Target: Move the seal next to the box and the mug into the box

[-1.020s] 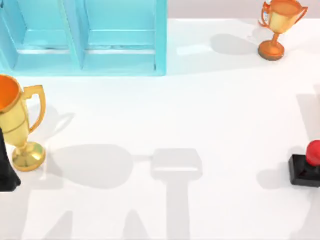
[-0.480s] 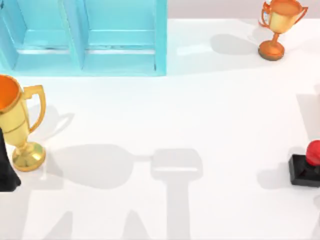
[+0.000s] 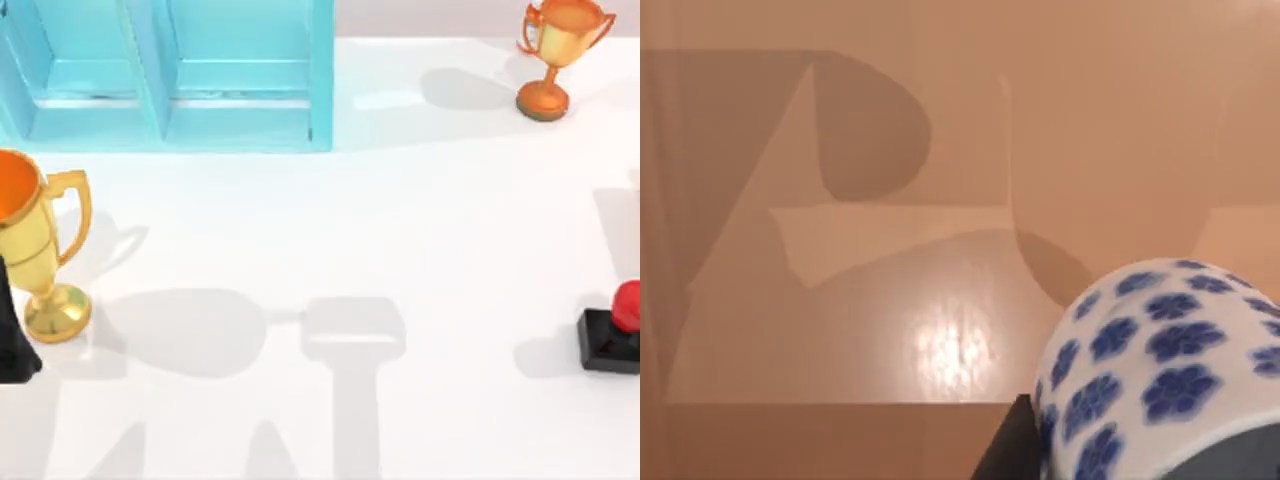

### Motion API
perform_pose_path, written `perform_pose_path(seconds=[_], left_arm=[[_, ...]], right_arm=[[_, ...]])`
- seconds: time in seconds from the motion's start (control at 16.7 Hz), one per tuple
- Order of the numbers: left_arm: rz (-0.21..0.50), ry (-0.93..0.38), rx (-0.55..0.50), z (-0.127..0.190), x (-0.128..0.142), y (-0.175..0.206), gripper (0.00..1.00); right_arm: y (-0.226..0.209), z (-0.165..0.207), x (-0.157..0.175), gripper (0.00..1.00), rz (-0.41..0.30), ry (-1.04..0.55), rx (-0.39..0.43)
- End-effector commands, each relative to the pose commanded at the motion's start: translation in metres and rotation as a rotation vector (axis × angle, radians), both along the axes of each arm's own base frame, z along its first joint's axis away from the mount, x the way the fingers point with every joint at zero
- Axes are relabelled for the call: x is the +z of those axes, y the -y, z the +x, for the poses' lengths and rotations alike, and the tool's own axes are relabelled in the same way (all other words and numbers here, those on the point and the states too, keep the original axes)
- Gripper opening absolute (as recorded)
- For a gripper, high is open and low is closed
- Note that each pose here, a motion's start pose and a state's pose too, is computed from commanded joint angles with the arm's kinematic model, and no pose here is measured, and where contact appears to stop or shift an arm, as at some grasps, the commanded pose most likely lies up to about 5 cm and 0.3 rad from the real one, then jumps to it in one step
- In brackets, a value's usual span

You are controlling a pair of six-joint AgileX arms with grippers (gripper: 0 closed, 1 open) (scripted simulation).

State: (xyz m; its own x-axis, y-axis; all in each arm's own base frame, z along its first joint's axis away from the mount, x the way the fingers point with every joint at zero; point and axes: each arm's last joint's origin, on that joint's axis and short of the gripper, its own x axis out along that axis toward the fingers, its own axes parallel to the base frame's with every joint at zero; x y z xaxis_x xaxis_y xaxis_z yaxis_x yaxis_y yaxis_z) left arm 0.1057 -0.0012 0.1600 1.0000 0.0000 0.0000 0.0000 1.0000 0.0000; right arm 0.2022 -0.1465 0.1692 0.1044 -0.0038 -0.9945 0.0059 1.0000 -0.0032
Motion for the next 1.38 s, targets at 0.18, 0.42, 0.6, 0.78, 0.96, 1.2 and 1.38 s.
perform_pose_path(seconds=[0.18,0.42,0.6,0.78,0.96,1.2,1.38], left_arm=[[0.000,0.000,0.000,0.0000,0.0000,0.0000,1.00],[0.000,0.000,0.000,0.0000,0.0000,0.0000,1.00],[0.000,0.000,0.000,0.0000,0.0000,0.0000,1.00],[0.000,0.000,0.000,0.0000,0.0000,0.0000,1.00],[0.000,0.000,0.000,0.0000,0.0000,0.0000,1.00],[0.000,0.000,0.000,0.0000,0.0000,0.0000,1.00],[0.000,0.000,0.000,0.0000,0.0000,0.0000,1.00]], right_arm=[[-0.0001,0.0000,-0.0035,0.00,0.003,-0.004,0.000],[-0.0001,0.0000,-0.0035,0.23,0.003,-0.004,0.000],[-0.0001,0.0000,-0.0035,0.45,0.003,-0.004,0.000],[-0.0001,0.0000,-0.0035,0.68,0.003,-0.004,0.000],[-0.0001,0.0000,-0.0035,0.90,0.003,-0.004,0.000],[-0.0001,0.0000,-0.0035,1.00,0.003,-0.004,0.000],[-0.0001,0.0000,-0.0035,1.00,0.003,-0.004,0.000]])
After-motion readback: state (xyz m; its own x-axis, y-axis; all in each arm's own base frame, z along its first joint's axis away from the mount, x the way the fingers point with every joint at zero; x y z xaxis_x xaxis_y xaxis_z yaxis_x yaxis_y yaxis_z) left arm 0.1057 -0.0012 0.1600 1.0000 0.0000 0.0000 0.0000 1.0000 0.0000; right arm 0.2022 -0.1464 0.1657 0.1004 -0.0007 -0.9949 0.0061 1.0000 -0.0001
